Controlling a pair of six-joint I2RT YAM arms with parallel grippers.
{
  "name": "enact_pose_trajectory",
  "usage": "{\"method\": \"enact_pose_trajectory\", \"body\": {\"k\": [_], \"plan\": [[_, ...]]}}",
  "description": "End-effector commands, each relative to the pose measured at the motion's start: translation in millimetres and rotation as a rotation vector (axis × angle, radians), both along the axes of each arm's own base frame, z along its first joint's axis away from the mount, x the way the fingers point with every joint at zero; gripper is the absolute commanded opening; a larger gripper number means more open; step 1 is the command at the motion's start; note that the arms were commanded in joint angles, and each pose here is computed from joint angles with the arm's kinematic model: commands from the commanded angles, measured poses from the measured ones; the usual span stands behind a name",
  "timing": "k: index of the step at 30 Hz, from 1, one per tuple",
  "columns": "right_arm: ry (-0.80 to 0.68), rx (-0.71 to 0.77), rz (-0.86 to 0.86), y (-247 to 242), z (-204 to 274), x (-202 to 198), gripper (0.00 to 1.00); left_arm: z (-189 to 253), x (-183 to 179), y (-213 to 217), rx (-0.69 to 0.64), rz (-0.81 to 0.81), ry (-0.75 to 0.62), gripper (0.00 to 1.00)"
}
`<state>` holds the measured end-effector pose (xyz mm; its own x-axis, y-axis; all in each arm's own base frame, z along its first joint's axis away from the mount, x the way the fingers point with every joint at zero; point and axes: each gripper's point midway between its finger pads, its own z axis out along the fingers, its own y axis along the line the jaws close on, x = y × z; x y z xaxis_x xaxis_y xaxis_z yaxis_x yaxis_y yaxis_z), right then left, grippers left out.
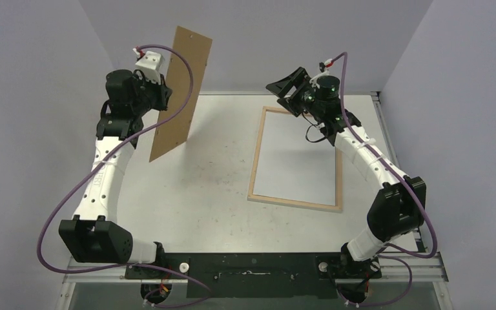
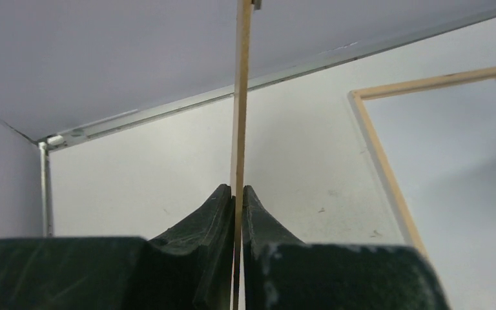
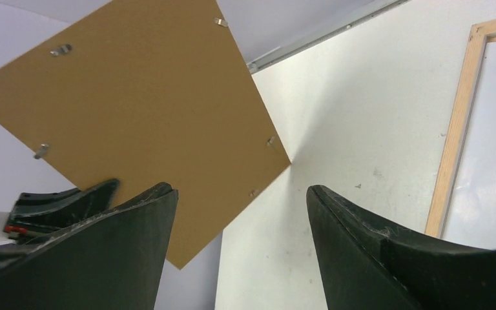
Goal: Put the photo into the frame
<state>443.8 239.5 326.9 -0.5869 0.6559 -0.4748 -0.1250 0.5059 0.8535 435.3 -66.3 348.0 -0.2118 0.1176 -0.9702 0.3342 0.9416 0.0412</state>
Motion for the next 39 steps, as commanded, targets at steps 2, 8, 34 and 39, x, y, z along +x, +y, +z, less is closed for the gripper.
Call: {"method": "enact_pose_trajectory", "body": {"k": [2,8,34,39], "plan": [[-0.163,0.064,0.047,5.9,32.9,-3.3,0.75,59.7,-19.2,-19.0,-0.202,-0.057,-0.014,0.00],[-0.267,0.054,0.084,12.5,43.9,3.3,0.77,94.9,-40.8,-35.4,-0.294,-0.184,-0.087,0.00],[-0.382,0.318,0.205,32.3,45.0,-12.3,0.93,215.8,-63.0,-61.1,-0.825,-0.383,-0.164,0.00],[-0.460,0.430,0.155,14.7,77.1,-10.3,0.93,230.1,-67.3,-64.2,-0.889,-0.429,-0.180,0.00]]}}
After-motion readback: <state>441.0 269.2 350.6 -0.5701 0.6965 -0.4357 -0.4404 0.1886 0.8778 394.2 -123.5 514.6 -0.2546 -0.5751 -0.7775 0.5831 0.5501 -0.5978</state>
